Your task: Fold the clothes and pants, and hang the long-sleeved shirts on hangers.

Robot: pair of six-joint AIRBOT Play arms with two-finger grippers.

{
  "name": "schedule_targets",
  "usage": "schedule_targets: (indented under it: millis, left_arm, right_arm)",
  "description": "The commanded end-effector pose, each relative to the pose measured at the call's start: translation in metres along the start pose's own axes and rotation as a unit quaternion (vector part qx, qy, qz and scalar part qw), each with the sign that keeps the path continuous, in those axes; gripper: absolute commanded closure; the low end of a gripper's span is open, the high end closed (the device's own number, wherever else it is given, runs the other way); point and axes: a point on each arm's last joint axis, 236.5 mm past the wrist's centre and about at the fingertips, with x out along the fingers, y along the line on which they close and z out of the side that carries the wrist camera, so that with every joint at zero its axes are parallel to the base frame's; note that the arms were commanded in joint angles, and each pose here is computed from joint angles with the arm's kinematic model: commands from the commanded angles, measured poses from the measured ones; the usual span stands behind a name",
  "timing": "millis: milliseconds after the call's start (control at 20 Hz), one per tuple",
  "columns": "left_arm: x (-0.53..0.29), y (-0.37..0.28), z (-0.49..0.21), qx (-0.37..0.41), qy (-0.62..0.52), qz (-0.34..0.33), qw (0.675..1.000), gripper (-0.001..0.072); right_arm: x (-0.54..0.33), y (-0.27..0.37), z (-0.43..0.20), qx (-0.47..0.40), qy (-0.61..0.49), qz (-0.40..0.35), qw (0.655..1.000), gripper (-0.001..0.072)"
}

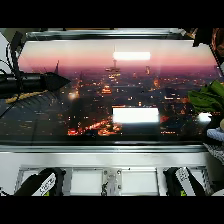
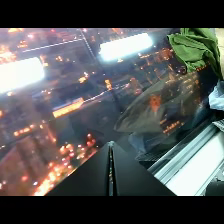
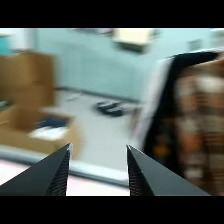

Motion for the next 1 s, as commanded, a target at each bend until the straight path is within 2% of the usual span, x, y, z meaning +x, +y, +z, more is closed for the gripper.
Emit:
schedule_targets:
  millis: [0,200,400,600,800,850,900,950]
  left_arm:
    - [0.000,0.000,0.000,-0.001,0.001,-0.001,1.000,0.0695]
    - [0.000,-0.002,-0.003,-0.001,0.007,-0.004,1.000,0.0695]
    - [0.000,-0.002,-0.003,0.000,0.007,-0.004,1.000,0.0695]
    - [0.000,-0.002,-0.003,0.000,0.007,-0.004,1.000,0.0695]
    - [0.000,-0.002,-0.003,-0.001,0.007,-0.004,1.000,0.0695]
    - [0.000,-0.002,-0.003,0.000,0.007,-0.004,1.000,0.0695]
    - [0.000,-0.002,-0.003,0.000,0.007,-0.004,1.000,0.0695]
    - [0.000,-0.002,-0.003,0.000,0.007,-0.004,1.000,0.0695]
  right_arm:
    - [0.006,0.112,-0.077,0.073,0.163,0.196,0.964,0.0339]
    - [0.000,0.195,-0.173,0.104,0.345,0.270,0.893,0.0339]
    - [-0.010,0.292,-0.234,0.115,0.408,0.352,0.834,0.0339]
    - [-0.018,0.351,-0.256,0.108,0.404,0.398,0.817,0.0339]
    - [-0.023,0.359,-0.255,0.109,0.405,0.409,0.810,0.0340]
    - [-0.023,0.359,-0.255,0.109,0.405,0.410,0.810,0.0392]
    - [-0.025,0.360,-0.255,0.108,0.407,0.412,0.808,0.0624]
    - [-0.025,0.360,-0.256,0.108,0.408,0.412,0.808,0.0694]
